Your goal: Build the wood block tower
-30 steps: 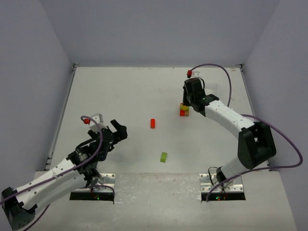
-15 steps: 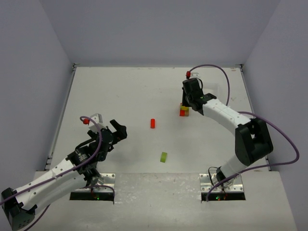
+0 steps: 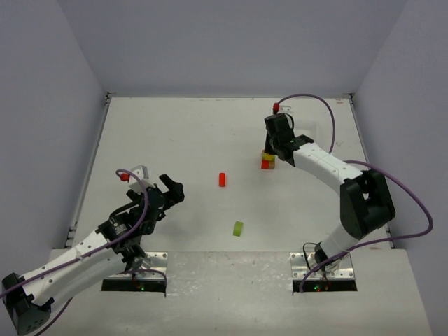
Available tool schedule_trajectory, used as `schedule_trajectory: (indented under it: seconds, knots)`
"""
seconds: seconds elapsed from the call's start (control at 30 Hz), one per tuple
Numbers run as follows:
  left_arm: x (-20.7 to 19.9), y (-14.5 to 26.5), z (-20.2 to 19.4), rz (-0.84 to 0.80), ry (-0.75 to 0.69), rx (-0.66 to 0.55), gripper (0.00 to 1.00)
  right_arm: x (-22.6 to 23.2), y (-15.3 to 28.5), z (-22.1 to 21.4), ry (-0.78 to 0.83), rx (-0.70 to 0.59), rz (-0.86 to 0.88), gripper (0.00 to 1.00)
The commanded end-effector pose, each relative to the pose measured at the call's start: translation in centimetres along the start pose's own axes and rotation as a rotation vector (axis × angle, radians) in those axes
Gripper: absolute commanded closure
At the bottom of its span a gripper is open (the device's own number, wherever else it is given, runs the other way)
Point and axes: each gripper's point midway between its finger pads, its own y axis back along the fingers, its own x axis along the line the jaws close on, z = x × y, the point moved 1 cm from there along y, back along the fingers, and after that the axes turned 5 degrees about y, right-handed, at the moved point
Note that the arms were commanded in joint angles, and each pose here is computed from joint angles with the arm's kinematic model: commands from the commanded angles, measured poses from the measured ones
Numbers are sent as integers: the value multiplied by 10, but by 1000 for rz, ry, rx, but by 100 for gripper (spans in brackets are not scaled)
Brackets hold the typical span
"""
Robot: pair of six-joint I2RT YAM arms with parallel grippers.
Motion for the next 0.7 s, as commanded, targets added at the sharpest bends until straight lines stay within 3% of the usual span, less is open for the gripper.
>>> schedule_trajectory:
  seconds: [0.0, 0.67]
  knots:
    - [-1, -2, 4, 3, 28, -24, 0, 2, 3, 28, -61, -67, -15, 82]
    - [-1, -2, 4, 2, 25, -23, 0, 3, -4, 21, -69, -32, -27, 79]
